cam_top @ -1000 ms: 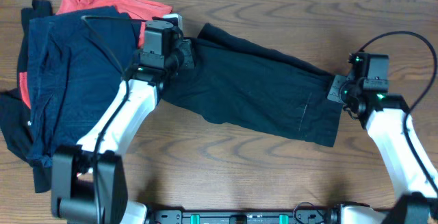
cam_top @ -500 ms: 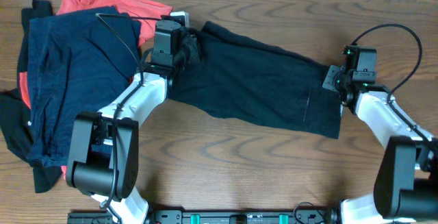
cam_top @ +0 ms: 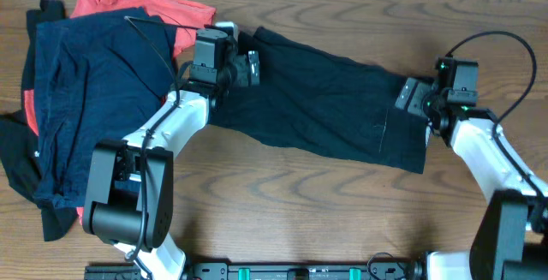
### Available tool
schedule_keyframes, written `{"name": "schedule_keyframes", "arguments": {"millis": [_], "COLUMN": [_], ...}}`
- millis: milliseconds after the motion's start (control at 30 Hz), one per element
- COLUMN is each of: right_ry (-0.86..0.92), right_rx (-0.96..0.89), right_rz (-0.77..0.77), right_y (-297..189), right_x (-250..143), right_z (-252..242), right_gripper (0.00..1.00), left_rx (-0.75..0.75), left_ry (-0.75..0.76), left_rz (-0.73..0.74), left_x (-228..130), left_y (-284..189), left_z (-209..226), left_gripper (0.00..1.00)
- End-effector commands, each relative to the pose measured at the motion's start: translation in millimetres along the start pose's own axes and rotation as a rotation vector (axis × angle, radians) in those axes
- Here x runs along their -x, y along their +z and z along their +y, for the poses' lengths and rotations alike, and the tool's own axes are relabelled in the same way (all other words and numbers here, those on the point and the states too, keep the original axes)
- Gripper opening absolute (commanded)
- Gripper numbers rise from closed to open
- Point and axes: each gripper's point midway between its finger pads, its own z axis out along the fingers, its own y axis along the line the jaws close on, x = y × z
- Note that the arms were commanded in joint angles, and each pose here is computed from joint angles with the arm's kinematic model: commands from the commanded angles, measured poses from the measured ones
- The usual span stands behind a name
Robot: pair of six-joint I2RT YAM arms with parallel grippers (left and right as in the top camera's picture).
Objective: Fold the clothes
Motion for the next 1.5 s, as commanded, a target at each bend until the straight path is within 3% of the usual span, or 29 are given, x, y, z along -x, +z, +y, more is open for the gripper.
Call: {"name": "schedule_keyframes", "arguments": {"millis": [0,267,333,533,633,700,867,1067,1100,1200,1400,1467], "right_ry": [-0.009,-0.023,-0.023,-0.025,-0.005,0.01,0.012,-0.234,-0.27,-0.318,-0.361,-0.355], "right_rx": [0.068,0.071,0.067,0.058,0.05,0.051,0.004,0.01,0.009,0.008,-0.045,-0.054], "right_rz": [0.107,0.264,0.269,0.233,0.208,0.19,0.101,0.035,0.025,-0.045,-0.195,-0.226], "right_y": [-4,-3,3,28,37,41,55,73,77,87,84,81], "right_x": [-24,-67,-74,-89,-89,-85,-64,-51,-49,-36,7,23], "right_z": [8,2,0,-7,-11,-12,-28,-36,-37,-37,-43,-46], "right_gripper": [0.98,0.99,0.93,0.55,0.1,0.01,0.01,0.01,0.04,0.29,0.55,0.57], "left_rx": [-0.04,-0.017,-0.015,0.046,0.059,0.058,0.058,0.058,0.058,0.058,0.058,0.058], "left_ry": [0.083,0.114,0.113,0.115,0.114,0.114,0.114,0.115,0.115,0.115,0.115,0.114], "left_rz": [0.065,0.212,0.223,0.218,0.216,0.216,0.215,0.215,0.216,0.215,0.217,0.217], "left_x": [-12,-47,-50,-49,-48,-48,-48,-48,-48,-48,-48,-48], "left_y": [0,-7,-7,-8,-8,-8,-8,-8,-8,-8,-8,-8], "left_z": [-6,2,3,15,18,18,18,18,18,18,17,17], "left_gripper": [0.98,0.98,0.98,0.98,0.98,0.98,0.98,0.98,0.98,0.98,0.98,0.98]}}
